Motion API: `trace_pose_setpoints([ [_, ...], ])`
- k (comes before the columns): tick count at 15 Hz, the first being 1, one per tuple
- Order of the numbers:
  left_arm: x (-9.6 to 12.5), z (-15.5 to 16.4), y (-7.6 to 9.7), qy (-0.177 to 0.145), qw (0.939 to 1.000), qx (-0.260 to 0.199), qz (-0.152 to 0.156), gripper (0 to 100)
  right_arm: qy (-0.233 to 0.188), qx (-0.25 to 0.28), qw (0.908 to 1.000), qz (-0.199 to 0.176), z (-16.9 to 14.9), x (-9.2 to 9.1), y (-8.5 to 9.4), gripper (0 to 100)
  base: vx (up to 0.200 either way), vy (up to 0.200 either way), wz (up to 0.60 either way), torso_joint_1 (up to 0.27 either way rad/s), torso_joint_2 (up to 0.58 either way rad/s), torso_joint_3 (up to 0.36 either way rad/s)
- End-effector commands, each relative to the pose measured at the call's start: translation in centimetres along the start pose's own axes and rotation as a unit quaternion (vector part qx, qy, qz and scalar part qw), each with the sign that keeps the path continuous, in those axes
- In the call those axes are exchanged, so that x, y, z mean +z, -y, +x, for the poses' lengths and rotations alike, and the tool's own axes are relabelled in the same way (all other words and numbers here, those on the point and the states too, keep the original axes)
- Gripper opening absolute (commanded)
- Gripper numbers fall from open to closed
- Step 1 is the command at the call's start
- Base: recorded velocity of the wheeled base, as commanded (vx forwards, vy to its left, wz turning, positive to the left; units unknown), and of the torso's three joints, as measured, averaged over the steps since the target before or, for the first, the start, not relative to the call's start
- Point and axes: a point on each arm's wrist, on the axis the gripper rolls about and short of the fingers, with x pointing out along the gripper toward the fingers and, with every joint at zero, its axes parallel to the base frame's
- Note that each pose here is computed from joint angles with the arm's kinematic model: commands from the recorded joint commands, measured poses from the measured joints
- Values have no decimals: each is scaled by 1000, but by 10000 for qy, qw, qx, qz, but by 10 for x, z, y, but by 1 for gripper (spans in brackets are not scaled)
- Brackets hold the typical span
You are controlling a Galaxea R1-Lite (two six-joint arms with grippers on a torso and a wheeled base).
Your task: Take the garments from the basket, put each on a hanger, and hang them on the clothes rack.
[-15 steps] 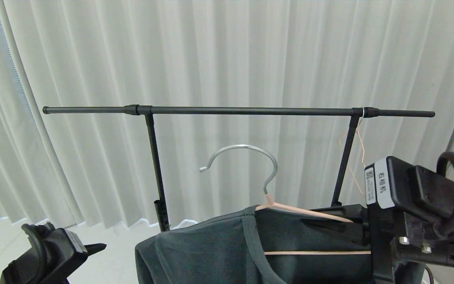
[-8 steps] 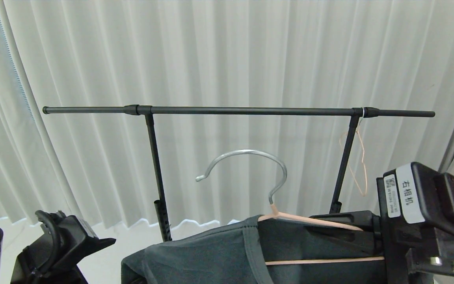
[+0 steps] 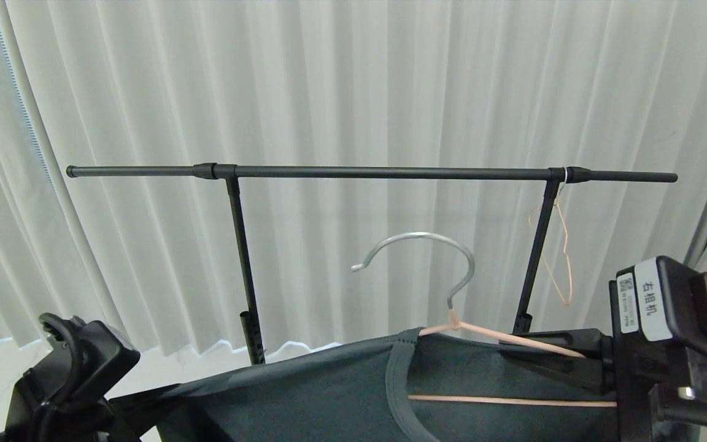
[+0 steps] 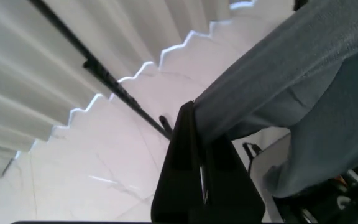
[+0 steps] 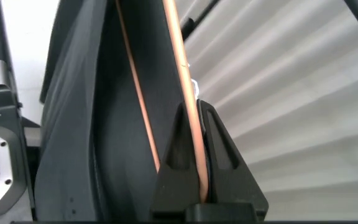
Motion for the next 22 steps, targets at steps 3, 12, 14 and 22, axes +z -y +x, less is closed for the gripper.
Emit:
trace_pose_setpoints([
  [3, -1, -4, -7, 33, 9996, 264, -98, 0, 35, -213, 9997, 104, -9, -2, 6, 0, 0, 0, 0, 0, 0, 0],
  [12, 27, -17, -4, 750, 9971, 78, -113, 100, -449, -1834, 9752, 1152, -29, -17, 34, 0, 0, 0, 0, 0, 0, 0],
  [14, 43, -13, -7, 864, 9961, 51, -194, 100, -755, -2473, 9558, 1401, -35, -25, 47, 0, 0, 0, 0, 0, 0, 0],
  [22, 68, 15, -18, 1072, 9924, 406, 451, 100, -1448, -3666, 8811, 2616, -19, -43, 93, 0, 0, 0, 0, 0, 0, 0],
])
